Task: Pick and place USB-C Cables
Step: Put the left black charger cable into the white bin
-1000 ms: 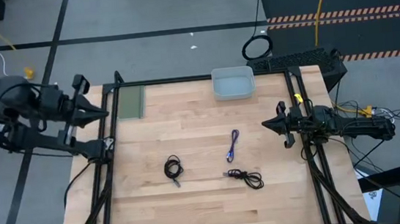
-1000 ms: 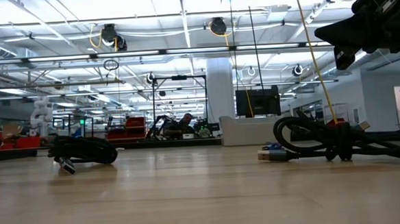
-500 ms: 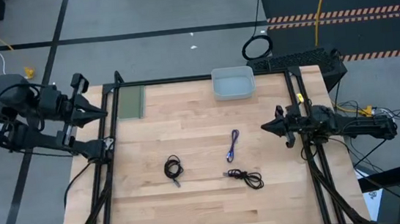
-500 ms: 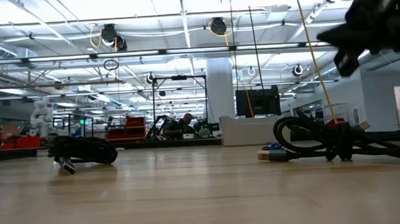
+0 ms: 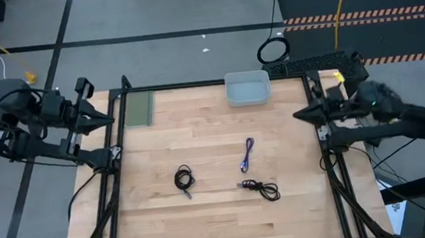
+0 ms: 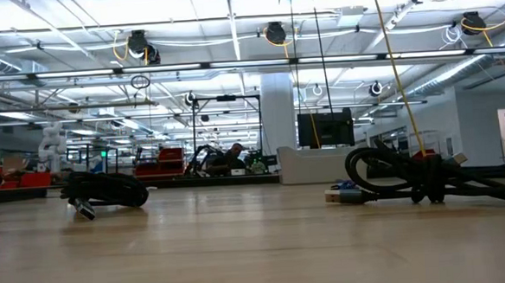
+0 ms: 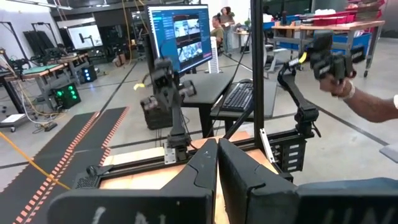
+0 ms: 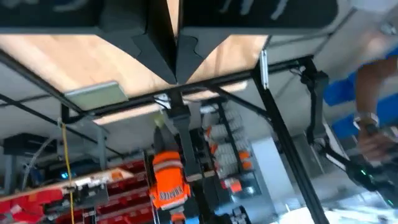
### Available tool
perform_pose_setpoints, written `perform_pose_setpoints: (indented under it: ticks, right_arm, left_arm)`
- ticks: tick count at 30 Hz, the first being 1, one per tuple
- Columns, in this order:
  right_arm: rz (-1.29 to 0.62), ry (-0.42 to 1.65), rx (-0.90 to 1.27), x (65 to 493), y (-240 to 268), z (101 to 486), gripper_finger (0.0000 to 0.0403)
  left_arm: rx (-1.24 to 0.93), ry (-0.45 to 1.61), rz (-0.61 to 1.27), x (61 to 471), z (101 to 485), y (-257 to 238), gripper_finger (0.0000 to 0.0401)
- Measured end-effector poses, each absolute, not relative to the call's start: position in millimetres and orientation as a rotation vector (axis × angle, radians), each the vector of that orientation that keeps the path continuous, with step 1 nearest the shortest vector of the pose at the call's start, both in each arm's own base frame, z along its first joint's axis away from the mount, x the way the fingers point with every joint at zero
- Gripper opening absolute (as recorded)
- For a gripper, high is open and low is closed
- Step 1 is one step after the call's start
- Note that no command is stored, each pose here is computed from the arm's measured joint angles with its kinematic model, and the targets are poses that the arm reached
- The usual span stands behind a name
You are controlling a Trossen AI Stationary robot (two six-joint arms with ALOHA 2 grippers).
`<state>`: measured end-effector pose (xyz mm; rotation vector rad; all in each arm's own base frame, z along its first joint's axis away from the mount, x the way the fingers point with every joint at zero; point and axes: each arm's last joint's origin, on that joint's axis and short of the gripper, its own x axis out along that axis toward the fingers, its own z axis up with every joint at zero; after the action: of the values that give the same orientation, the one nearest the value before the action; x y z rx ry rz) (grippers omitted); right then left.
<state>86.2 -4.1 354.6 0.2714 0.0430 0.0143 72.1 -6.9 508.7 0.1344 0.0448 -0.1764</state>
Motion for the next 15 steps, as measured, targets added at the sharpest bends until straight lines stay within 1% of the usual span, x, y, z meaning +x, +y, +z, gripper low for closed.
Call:
perform_pose_setpoints:
  ticks: [3,8,15]
  right_arm:
    - [-0.006,0.074,0.229,88,-5,391,0.0]
    - [-0.128,0.134,0.155,96,-9,439,0.0]
    - [-0.136,0.077,0.06,109,-10,492,0.0]
  left_arm:
    - [0.144,0.044,-0.176,72,509,-7,0.0019]
    - [0.183,0.044,-0.169,75,509,-7,0.0019]
    - [0.179,0.047,-0.166,84,509,-7,0.0019]
